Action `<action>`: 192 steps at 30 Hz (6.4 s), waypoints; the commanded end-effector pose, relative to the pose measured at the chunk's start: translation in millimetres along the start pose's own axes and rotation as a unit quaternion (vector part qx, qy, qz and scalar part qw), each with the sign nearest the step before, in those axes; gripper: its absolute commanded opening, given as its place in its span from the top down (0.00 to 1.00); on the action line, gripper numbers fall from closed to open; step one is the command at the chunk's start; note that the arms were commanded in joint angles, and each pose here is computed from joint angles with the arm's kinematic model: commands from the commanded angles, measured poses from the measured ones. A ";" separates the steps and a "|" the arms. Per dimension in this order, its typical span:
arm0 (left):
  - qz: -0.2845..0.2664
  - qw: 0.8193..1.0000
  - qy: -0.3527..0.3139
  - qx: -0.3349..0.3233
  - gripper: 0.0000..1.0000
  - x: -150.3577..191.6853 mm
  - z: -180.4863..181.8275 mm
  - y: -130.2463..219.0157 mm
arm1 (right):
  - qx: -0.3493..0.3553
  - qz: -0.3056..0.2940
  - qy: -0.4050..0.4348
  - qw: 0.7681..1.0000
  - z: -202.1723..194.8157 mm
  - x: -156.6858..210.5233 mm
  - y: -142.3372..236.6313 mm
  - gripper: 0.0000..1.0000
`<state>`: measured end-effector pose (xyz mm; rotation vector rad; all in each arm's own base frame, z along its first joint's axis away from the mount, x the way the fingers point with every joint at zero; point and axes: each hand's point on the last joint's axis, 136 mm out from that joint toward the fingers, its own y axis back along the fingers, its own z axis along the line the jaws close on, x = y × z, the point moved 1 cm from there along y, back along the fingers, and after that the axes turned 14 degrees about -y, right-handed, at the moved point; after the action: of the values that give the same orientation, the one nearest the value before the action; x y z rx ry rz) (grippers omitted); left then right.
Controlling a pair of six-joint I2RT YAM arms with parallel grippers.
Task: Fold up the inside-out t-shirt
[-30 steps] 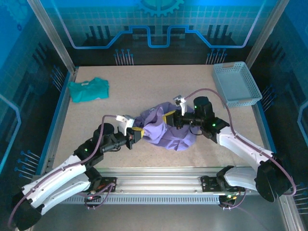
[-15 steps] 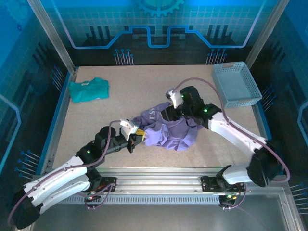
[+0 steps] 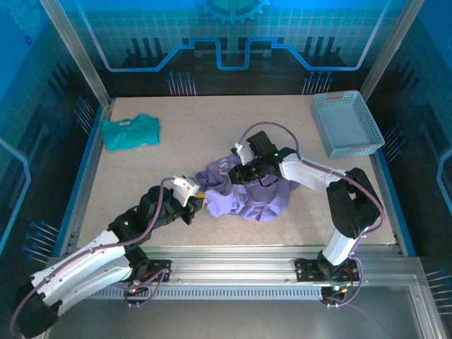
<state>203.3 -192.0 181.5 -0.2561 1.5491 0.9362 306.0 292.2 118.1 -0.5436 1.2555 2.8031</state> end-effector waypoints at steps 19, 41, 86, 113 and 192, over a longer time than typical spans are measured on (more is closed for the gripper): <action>-0.101 0.990 -0.088 0.033 0.92 -60.6 -7.0 -33.8 | 0.055 -0.262 -0.007 0.964 -22.7 -48.5 150.5 1.00; -0.131 0.976 0.094 -0.145 1.00 -69.4 91.9 7.0 | -0.001 -0.211 0.050 0.976 18.9 -51.0 105.6 1.00; 0.136 0.878 0.459 0.013 0.61 75.5 112.1 -158.3 | 0.208 -0.059 -0.032 0.976 -104.2 -104.4 -59.8 0.56; -0.101 0.965 0.239 0.035 0.91 -67.7 54.7 6.0 | 0.088 -0.286 0.104 0.948 10.6 -40.8 155.9 0.84; 0.106 0.991 -0.037 -0.074 0.34 -4.0 62.6 -181.2 | -0.019 -0.088 0.043 0.995 -17.0 -33.5 87.1 1.00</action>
<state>349.3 -254.9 104.4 -0.1486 1.4805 1.2563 331.8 231.2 165.8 -0.6776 1.0874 2.7294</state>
